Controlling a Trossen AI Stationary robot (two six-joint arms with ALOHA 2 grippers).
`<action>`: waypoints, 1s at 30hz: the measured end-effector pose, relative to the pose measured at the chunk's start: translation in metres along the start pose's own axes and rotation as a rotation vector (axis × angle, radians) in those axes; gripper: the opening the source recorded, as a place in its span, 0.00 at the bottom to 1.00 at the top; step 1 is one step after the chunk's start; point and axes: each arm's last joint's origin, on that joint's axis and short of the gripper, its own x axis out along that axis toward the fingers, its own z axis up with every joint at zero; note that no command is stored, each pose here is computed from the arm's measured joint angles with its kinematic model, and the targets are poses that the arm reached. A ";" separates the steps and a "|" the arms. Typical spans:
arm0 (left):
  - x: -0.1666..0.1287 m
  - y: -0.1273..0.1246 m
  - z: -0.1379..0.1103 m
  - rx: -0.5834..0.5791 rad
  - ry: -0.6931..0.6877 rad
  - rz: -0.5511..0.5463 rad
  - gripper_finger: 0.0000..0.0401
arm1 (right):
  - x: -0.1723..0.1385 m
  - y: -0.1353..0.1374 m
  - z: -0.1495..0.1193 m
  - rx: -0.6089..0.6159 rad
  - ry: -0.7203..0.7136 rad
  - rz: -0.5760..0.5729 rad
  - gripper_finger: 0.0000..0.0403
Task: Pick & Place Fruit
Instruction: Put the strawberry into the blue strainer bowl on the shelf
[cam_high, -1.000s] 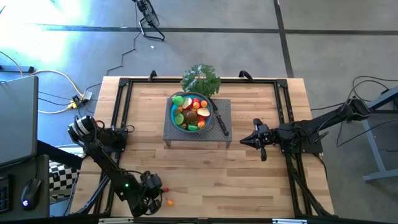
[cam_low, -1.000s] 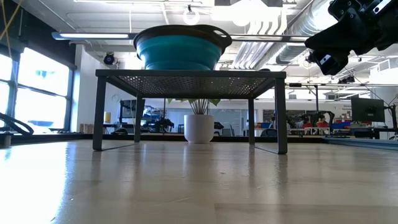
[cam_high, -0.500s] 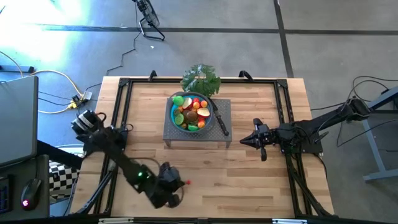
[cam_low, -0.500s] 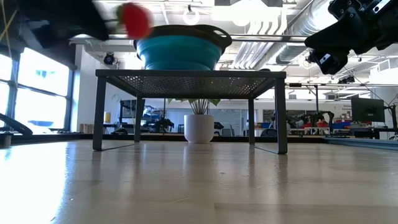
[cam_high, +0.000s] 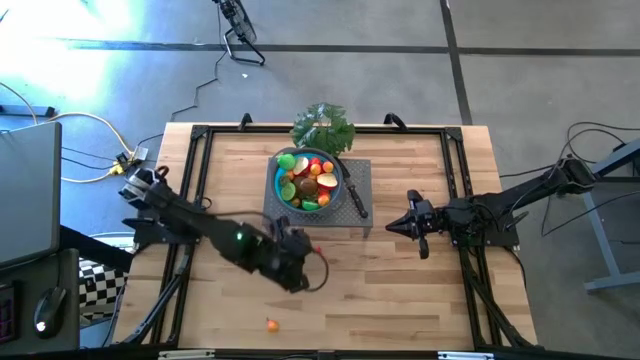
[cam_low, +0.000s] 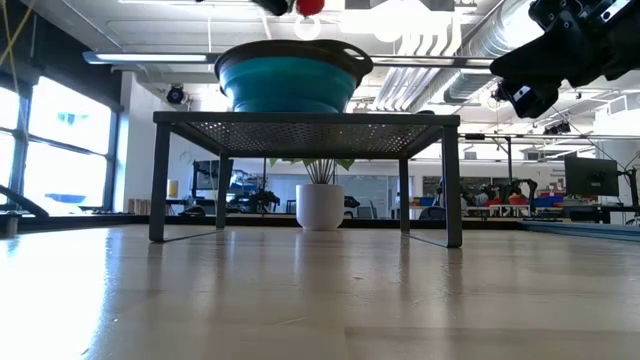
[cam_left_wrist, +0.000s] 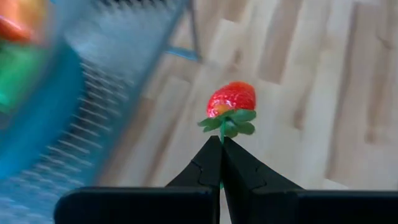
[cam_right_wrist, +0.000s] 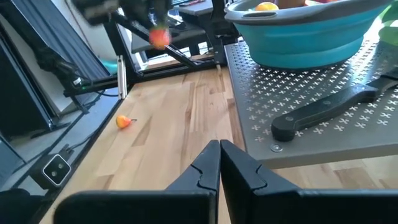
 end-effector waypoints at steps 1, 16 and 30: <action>-0.003 0.005 0.007 0.006 0.001 0.014 0.00 | 0.000 0.000 0.000 -0.002 0.000 0.000 0.01; -0.010 0.069 0.072 0.012 0.000 0.171 0.00 | 0.000 0.000 0.000 -0.130 0.001 0.000 0.01; 0.001 0.103 0.082 -0.051 0.048 0.252 0.00 | 0.000 -0.001 -0.004 -0.139 0.037 -0.005 0.01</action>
